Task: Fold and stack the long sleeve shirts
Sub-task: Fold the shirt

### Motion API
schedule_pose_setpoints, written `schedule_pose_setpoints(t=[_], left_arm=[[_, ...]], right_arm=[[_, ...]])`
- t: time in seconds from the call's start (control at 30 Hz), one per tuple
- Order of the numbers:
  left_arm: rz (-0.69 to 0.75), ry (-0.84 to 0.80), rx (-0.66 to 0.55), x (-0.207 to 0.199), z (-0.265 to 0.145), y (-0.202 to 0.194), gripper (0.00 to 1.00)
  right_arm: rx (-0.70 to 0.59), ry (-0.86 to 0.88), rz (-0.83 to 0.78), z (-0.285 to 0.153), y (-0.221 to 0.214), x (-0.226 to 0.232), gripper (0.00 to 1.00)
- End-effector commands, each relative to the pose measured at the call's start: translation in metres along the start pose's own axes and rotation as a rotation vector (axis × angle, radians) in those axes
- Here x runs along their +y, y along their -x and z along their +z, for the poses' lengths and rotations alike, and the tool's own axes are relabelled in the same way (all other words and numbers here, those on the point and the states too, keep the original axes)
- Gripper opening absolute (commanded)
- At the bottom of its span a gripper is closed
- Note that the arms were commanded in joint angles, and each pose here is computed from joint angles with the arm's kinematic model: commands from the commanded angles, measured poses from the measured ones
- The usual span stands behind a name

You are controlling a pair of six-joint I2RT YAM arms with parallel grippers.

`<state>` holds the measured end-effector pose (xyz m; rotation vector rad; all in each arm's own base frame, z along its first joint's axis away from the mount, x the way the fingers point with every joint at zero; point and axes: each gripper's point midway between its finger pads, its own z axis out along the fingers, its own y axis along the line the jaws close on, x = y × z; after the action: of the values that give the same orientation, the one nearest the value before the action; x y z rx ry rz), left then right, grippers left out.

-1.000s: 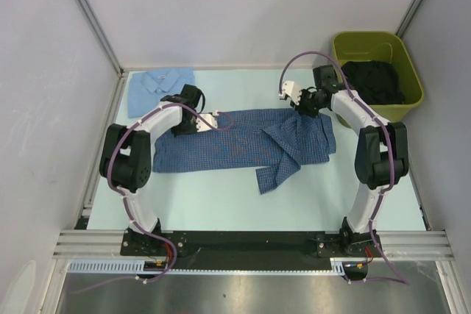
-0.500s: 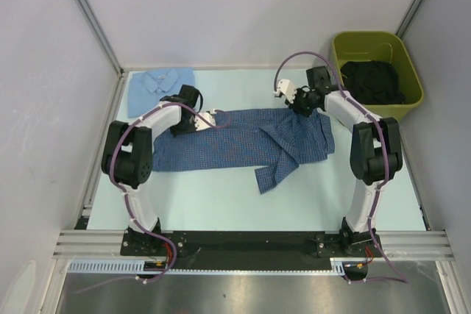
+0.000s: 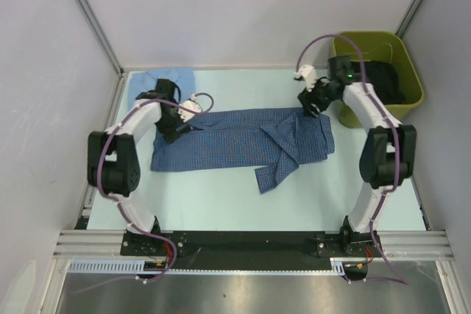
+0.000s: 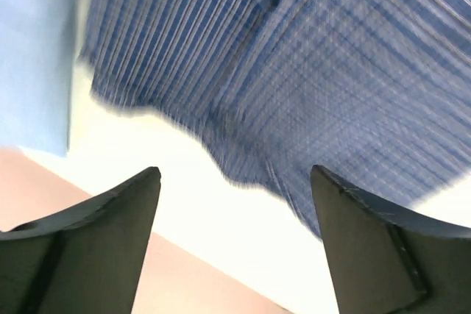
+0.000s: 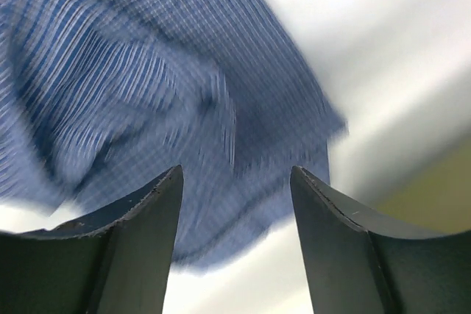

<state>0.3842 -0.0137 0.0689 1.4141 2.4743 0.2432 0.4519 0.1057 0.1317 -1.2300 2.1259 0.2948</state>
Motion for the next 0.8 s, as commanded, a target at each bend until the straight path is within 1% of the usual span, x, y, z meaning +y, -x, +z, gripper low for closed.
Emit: schedule_pose_setpoints(t=[0.0, 0.03, 0.07, 0.1, 0.13, 0.2, 0.23, 0.33, 0.37, 0.43, 0.5, 0.63, 0.73, 0.77], left_arm=[[-0.216, -0.145, -0.232, -0.036, -0.053, 0.001, 0.92], [-0.24, -0.154, -0.253, -0.042, -0.061, -0.003, 0.96], [-0.273, -0.171, -0.258, -0.046, -0.06, -0.01, 0.99], [-0.31, -0.209, -0.243, -0.06, -0.055, -0.019, 1.0], [-0.35, -0.233, -0.262, -0.065, -0.055, -0.023, 0.99], [-0.435, -0.278, -0.247, -0.076, -0.049, -0.038, 0.99], [-0.464, -0.305, -0.259, -0.08, -0.048, -0.039, 0.98], [-0.573, -0.344, -0.227, -0.083, -0.038, -0.055, 0.94], [-0.618, -0.36, -0.209, -0.082, -0.032, -0.064, 0.9], [-0.67, -0.393, -0.187, -0.084, -0.028, -0.072, 0.86], [-0.717, -0.428, -0.175, -0.086, -0.023, -0.081, 0.8], [-0.734, -0.485, -0.183, -0.095, -0.02, -0.083, 0.72], [-0.742, -0.515, -0.195, -0.099, -0.018, -0.08, 0.62], [-0.741, -0.518, -0.2, -0.099, -0.018, -0.079, 0.57]], right_arm=[[-0.09, 0.098, 0.183, -0.077, -0.002, 0.043, 0.65], [-0.088, 0.105, 0.201, -0.081, -0.008, 0.05, 0.65], [-0.06, 0.127, 0.251, -0.079, -0.03, 0.06, 0.64], [-0.06, 0.125, 0.257, -0.083, -0.034, 0.066, 0.64], [-0.052, 0.131, 0.274, -0.082, -0.041, 0.071, 0.64], [-0.029, 0.143, 0.333, -0.076, -0.06, 0.082, 0.63], [-0.024, 0.143, 0.357, -0.074, -0.066, 0.083, 0.63], [0.015, 0.145, 0.434, -0.062, -0.087, 0.085, 0.62], [0.016, 0.142, 0.459, -0.06, -0.093, 0.082, 0.62], [0.041, 0.159, 0.485, -0.053, -0.106, 0.086, 0.6], [0.04, 0.164, 0.494, -0.051, -0.114, 0.086, 0.6], [0.039, 0.202, 0.512, -0.044, -0.124, 0.093, 0.57], [0.027, 0.225, 0.53, -0.041, -0.125, 0.096, 0.52], [0.024, 0.235, 0.54, -0.039, -0.125, 0.098, 0.51]])
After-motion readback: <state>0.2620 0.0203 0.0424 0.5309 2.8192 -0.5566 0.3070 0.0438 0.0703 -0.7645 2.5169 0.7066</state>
